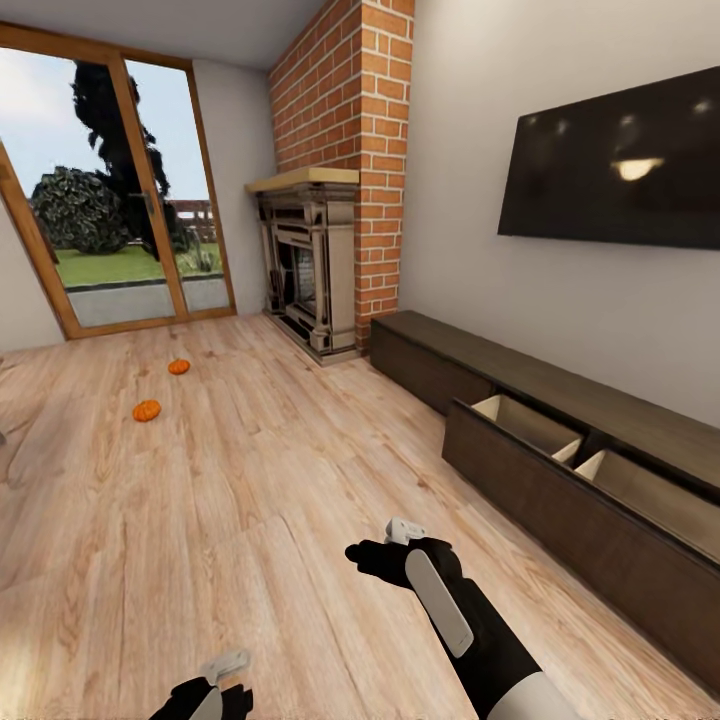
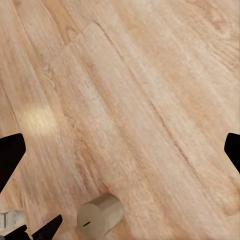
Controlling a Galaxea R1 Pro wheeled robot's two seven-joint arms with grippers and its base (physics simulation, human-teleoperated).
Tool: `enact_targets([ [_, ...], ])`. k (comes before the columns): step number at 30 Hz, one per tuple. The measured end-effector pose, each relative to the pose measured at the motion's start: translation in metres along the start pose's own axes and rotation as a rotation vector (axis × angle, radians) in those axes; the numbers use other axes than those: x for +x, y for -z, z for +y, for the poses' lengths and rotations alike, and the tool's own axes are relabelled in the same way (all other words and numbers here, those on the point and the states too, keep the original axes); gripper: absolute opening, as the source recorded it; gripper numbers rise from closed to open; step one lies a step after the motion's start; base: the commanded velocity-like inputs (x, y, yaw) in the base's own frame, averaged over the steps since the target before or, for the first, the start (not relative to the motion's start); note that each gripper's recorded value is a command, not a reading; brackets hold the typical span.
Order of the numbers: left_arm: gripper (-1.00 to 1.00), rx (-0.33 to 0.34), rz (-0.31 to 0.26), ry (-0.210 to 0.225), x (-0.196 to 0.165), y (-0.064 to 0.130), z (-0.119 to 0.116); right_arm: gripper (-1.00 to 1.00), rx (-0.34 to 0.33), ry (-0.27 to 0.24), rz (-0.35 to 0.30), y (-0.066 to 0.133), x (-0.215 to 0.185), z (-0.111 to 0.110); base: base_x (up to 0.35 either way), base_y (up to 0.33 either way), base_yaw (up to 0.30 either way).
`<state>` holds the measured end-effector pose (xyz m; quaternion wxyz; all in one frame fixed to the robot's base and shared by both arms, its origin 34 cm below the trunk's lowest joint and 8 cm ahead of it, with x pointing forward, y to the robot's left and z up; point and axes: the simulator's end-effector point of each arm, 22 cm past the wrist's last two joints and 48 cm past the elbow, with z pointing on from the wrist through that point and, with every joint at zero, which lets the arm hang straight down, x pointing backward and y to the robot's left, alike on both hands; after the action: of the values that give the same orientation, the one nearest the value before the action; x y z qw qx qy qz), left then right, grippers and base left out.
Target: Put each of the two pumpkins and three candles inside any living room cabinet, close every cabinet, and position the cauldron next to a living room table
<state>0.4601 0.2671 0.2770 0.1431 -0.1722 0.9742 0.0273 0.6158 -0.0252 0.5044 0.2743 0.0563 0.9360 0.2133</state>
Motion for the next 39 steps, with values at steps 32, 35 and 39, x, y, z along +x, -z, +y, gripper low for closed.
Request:
enact_targets([
  [32, 1.0, -0.006, 0.016, -0.004, 0.038, -0.059, 0.007, 1.0, -0.002, -0.012, 0.021, -0.045, 0.049, -0.029, 0.0, 0.0, 0.0],
  [35, 1.0, -0.01, 0.027, -0.005, 0.043, -0.063, 0.008, 1.0, 0.0, -0.017, 0.032, -0.05, 0.054, -0.032, 0.0, 0.0, 0.0],
  [39, 1.0, -0.017, 0.041, -0.007, 0.049, -0.067, 0.011, 1.0, 0.003, -0.023, 0.046, -0.056, 0.059, -0.036, 0.0, 0.0, 0.0],
])
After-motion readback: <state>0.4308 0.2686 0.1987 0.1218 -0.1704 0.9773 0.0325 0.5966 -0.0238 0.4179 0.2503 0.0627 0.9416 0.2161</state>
